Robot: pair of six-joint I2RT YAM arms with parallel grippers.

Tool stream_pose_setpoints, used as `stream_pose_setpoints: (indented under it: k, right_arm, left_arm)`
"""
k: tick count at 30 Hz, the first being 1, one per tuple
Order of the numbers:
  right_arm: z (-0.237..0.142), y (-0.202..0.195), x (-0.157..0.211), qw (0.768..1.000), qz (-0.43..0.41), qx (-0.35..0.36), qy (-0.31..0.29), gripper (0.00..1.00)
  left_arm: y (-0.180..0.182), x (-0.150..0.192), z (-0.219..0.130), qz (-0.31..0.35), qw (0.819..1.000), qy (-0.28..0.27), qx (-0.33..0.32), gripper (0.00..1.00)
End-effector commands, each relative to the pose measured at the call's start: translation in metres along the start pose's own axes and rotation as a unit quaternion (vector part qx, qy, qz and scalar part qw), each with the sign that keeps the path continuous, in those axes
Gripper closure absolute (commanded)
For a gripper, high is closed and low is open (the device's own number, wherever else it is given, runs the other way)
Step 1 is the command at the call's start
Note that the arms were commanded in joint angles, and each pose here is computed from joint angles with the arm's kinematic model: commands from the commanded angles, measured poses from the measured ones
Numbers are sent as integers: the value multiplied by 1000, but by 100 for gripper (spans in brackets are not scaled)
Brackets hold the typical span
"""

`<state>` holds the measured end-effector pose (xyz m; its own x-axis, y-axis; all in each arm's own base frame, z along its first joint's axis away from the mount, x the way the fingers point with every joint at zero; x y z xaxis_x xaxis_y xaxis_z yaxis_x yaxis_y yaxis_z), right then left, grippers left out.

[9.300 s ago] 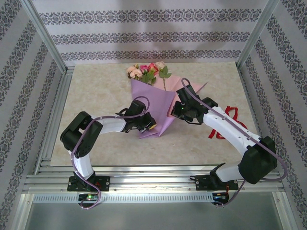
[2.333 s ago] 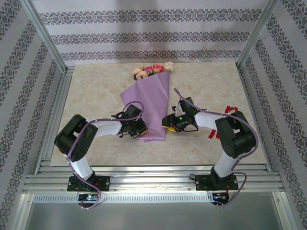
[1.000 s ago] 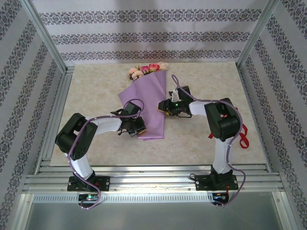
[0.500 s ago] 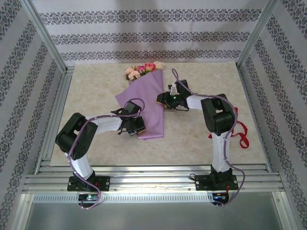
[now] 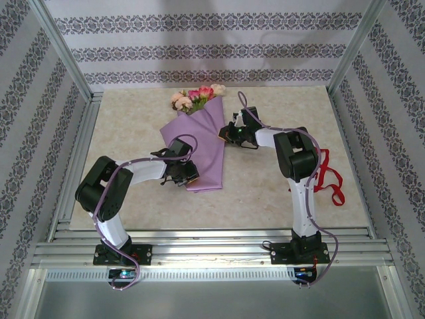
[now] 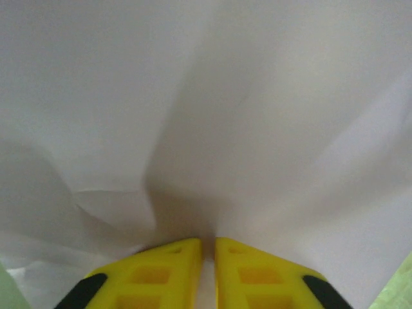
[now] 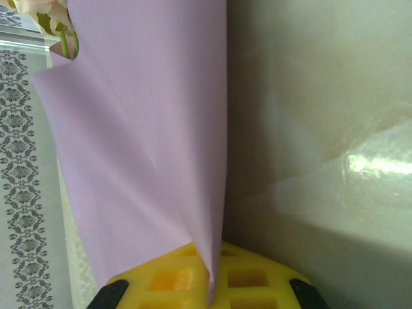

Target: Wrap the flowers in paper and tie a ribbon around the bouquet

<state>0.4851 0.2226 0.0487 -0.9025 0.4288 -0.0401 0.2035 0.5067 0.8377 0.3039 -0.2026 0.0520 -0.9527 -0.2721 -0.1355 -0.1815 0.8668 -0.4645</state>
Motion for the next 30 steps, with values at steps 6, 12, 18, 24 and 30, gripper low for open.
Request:
stream_pose_setpoints:
  k: [6, 12, 18, 24, 30]
  right_arm:
    - [-36, 0, 13, 999, 8, 7, -53, 100]
    - [-45, -7, 27, 998, 15, 15, -60, 100]
    - [-46, -11, 33, 998, 24, 10, -60, 100]
    - [-47, -14, 33, 998, 27, 14, -63, 100]
    - [-46, -21, 35, 998, 33, 17, -58, 100]
  left_arm:
    - [24, 23, -59, -61, 994, 29, -91, 65]
    - [-19, 13, -65, -96, 995, 36, -1, 65]
    - [-59, 6, -54, -104, 994, 32, 27, 67]
    - [-24, 7, -133, -141, 982, -89, -84, 68]
    - [-29, 20, -170, -163, 981, -98, -30, 67]
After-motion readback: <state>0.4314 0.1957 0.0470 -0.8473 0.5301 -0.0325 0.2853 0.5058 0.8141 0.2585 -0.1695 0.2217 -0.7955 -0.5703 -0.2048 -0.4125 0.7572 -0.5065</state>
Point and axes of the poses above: each hand's point on the last joint's axis, 136 mm out from that joint toward the fingers, its own z axis out along the fingers, its own y axis along the line the jaws close on, x = y × z, the point moved 4 cm from there along -z, back along the fingers, and after that the axes turned 10 degrees about z, right-handed, at the moved point
